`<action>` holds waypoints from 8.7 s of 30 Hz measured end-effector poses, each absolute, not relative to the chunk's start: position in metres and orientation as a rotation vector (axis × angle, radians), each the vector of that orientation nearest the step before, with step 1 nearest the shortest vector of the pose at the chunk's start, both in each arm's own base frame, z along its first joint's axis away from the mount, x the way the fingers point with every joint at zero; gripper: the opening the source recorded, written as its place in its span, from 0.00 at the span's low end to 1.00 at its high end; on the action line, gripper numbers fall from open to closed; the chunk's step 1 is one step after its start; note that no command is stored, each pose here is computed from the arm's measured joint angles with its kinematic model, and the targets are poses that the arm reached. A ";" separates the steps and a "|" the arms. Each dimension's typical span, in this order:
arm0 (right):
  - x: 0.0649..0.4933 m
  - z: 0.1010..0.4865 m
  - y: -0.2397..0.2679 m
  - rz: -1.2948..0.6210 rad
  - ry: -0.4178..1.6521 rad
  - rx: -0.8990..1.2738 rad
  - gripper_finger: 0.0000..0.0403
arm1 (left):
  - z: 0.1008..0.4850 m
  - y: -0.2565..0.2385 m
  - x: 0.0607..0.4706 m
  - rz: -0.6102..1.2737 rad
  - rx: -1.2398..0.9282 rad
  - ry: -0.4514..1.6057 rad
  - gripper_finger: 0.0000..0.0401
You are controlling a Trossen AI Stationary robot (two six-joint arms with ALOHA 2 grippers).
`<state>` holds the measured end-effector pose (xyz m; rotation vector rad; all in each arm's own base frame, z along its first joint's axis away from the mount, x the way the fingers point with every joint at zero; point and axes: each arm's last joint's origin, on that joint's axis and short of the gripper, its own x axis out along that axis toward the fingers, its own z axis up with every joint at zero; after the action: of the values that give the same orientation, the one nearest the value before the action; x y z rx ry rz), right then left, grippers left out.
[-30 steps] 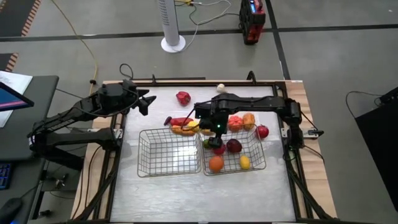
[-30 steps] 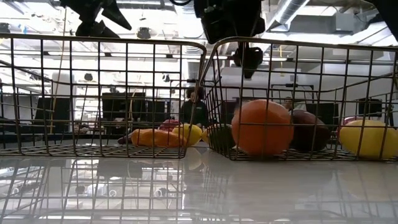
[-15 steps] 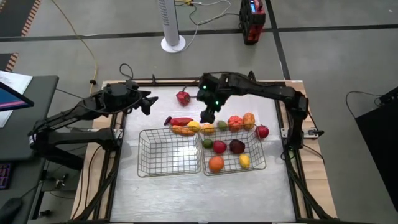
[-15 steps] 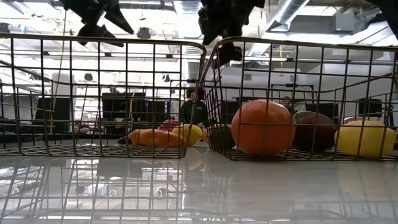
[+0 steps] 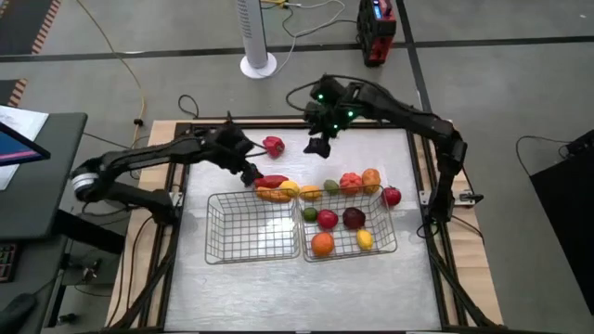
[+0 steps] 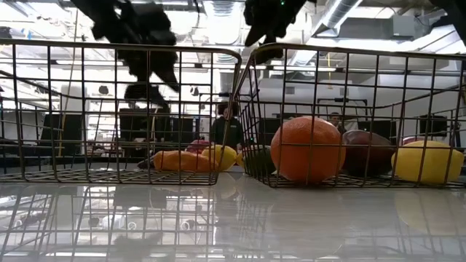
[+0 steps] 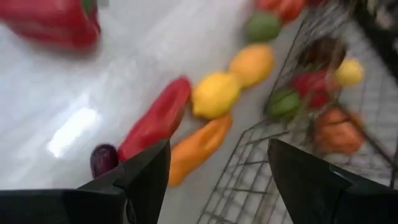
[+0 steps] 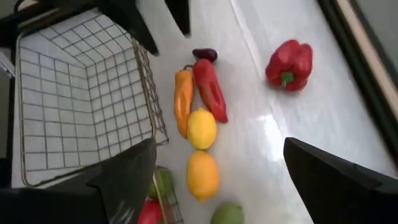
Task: Sort produce into baskets
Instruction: Put the red chili pepper into the left wire basket, then put the eggplant into the left wire basket, then put the red bell pepper into the left wire basket
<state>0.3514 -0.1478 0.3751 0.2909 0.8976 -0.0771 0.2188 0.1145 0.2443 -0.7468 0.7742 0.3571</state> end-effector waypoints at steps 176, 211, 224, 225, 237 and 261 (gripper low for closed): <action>0.309 0.433 -0.140 -0.296 0.757 0.215 0.94 | 0.285 0.058 0.241 -0.245 -0.491 0.981 0.22; 0.316 0.439 -0.141 -0.464 0.651 0.315 0.94 | 0.237 0.186 0.290 0.277 -0.138 1.189 0.50; 0.313 0.435 -0.128 -0.611 0.726 0.268 0.94 | 0.249 0.228 0.302 0.497 -0.140 1.017 0.65; 0.313 0.435 -0.128 -0.610 0.726 0.266 0.94 | 0.250 0.230 0.303 0.516 -0.153 0.991 0.68; 0.315 0.437 -0.129 -0.597 0.708 0.234 0.94 | 0.201 0.245 0.320 0.561 -0.314 1.019 0.77; 0.317 0.438 -0.127 -0.585 0.692 0.227 0.94 | 0.182 0.242 0.311 0.495 -0.371 1.179 0.62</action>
<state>0.3169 -0.1271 0.4379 0.2272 0.6918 -0.5848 0.3111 0.2420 0.1824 -0.3710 1.1789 0.4953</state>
